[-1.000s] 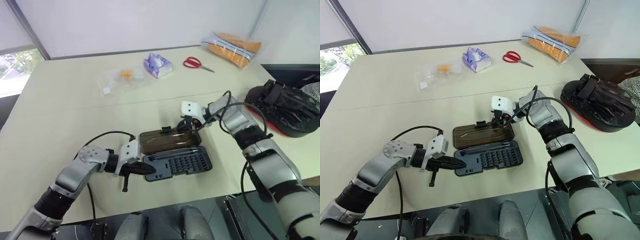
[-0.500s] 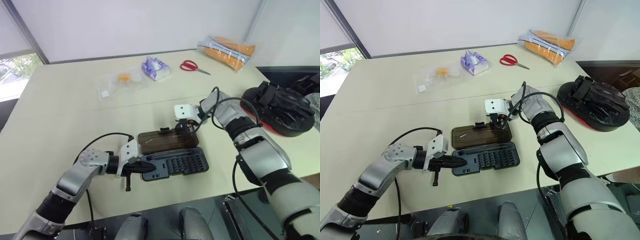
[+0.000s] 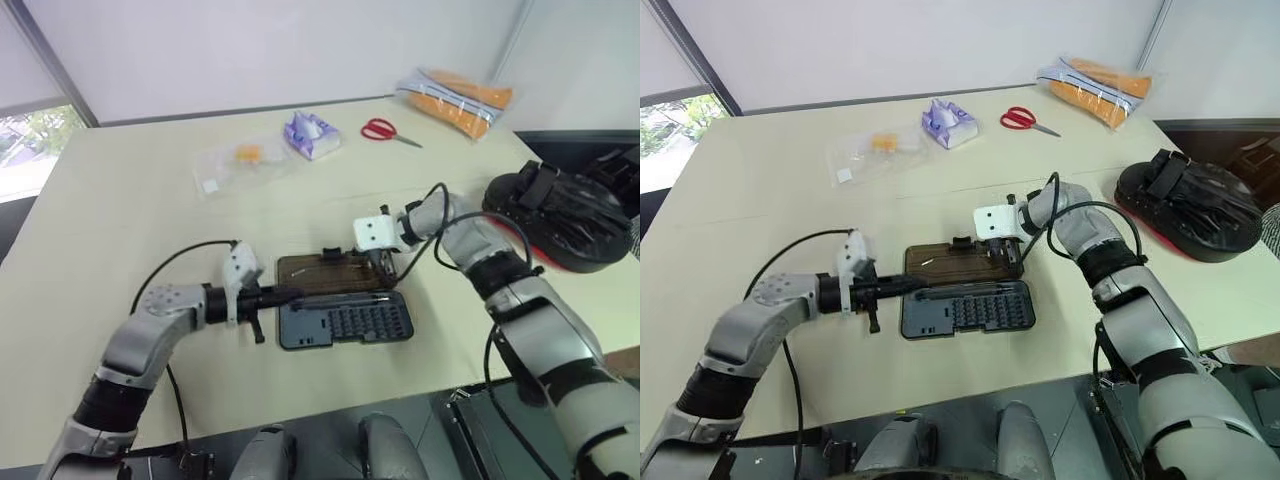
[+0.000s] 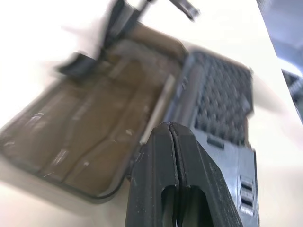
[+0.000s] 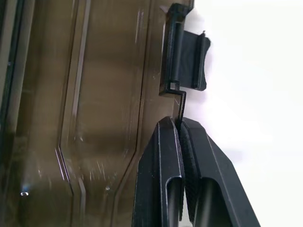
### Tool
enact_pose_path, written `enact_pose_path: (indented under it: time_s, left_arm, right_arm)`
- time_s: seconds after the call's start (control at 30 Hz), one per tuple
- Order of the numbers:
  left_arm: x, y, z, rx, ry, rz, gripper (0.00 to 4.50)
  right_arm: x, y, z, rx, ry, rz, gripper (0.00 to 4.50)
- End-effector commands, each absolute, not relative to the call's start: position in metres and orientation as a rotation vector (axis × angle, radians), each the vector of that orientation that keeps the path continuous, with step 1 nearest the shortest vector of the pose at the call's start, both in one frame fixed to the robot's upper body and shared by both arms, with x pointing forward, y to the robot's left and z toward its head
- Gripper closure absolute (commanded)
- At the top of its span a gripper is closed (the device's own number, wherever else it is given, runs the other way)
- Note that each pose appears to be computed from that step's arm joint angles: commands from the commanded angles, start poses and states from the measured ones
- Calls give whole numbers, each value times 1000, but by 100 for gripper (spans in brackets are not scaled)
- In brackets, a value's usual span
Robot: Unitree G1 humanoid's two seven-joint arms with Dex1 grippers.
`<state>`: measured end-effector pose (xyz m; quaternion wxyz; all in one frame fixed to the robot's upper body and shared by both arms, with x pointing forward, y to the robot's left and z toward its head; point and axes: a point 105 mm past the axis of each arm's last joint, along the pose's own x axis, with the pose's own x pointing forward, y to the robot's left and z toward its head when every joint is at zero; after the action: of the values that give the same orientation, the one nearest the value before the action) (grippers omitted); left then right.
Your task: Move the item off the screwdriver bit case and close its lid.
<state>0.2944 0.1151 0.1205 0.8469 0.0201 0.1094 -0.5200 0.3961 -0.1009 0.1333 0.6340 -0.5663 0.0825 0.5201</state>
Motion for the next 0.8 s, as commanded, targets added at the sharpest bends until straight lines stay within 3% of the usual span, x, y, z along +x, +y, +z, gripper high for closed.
enact_pose_path:
  time_s: [0.03,0.43,0.63,0.8]
  left_arm:
    - [304,126,147,-22,147,-1023,450]
    - [355,179,187,-136,18,-749,450]
    - [371,174,158,-107,101,-752,450]
    - [365,144,120,-49,202,-889,450]
  right_arm:
    - [397,-103,165,-1379,41,1037,448]
    - [364,-92,201,-1466,-189,862,448]
    - [351,-87,204,-1435,-192,868,448]
    - [348,-88,200,-1423,-168,874,448]
